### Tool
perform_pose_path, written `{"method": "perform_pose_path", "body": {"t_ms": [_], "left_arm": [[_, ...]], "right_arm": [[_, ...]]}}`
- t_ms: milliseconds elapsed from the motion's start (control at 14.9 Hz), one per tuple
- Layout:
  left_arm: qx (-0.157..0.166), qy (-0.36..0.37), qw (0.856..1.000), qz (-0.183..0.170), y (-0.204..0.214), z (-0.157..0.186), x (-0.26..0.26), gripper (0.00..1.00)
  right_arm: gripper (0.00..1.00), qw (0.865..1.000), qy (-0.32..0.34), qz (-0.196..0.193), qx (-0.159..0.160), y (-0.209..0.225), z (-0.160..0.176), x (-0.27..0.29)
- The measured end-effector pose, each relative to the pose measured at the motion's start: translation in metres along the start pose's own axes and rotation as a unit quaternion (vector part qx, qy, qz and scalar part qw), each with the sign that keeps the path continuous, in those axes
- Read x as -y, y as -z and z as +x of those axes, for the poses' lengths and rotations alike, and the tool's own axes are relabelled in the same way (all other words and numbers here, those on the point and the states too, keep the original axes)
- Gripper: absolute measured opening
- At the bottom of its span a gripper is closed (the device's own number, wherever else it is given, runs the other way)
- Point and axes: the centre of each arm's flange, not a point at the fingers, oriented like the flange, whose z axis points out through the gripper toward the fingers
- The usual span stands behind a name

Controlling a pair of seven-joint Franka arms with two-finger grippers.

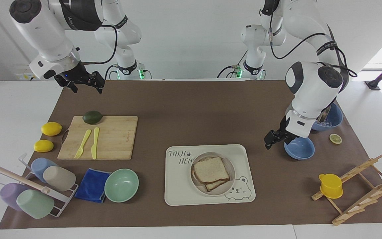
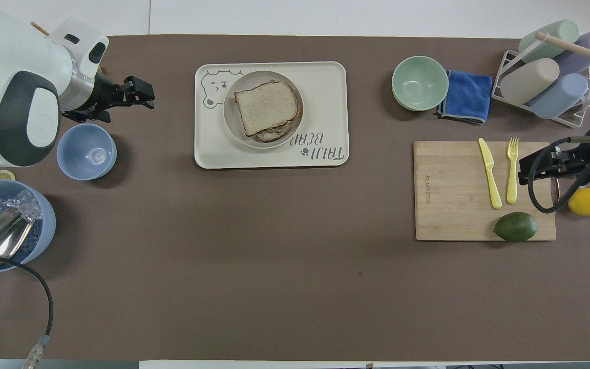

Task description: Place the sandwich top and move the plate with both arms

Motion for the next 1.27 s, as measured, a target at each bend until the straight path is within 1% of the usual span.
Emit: {"method": "perform_pose_path", "body": {"t_ms": [268, 736, 1004, 1271], "left_arm": [[0.006, -0.023, 0.999, 0.030, 0.037, -0.017, 0.007, 1.00], [0.032, -0.074, 0.996, 0.041, 0.115, -0.059, 0.032, 1.00], [0.035, -0.080, 0.995, 0.042, 0.138, -0.076, 0.038, 1.00], [0.034, -0.080, 0.995, 0.042, 0.145, -0.081, 0.040, 1.00]], "right_arm": [[1.00, 1.000, 0.000, 0.000, 0.000, 0.000, 0.000, 0.000], [1.00, 1.000, 0.000, 0.000, 0.000, 0.000, 0.000, 0.000], [1.00, 1.000, 0.000, 0.000, 0.000, 0.000, 0.000, 0.000], [1.00, 1.000, 0.000, 0.000, 0.000, 0.000, 0.000, 0.000]]}}
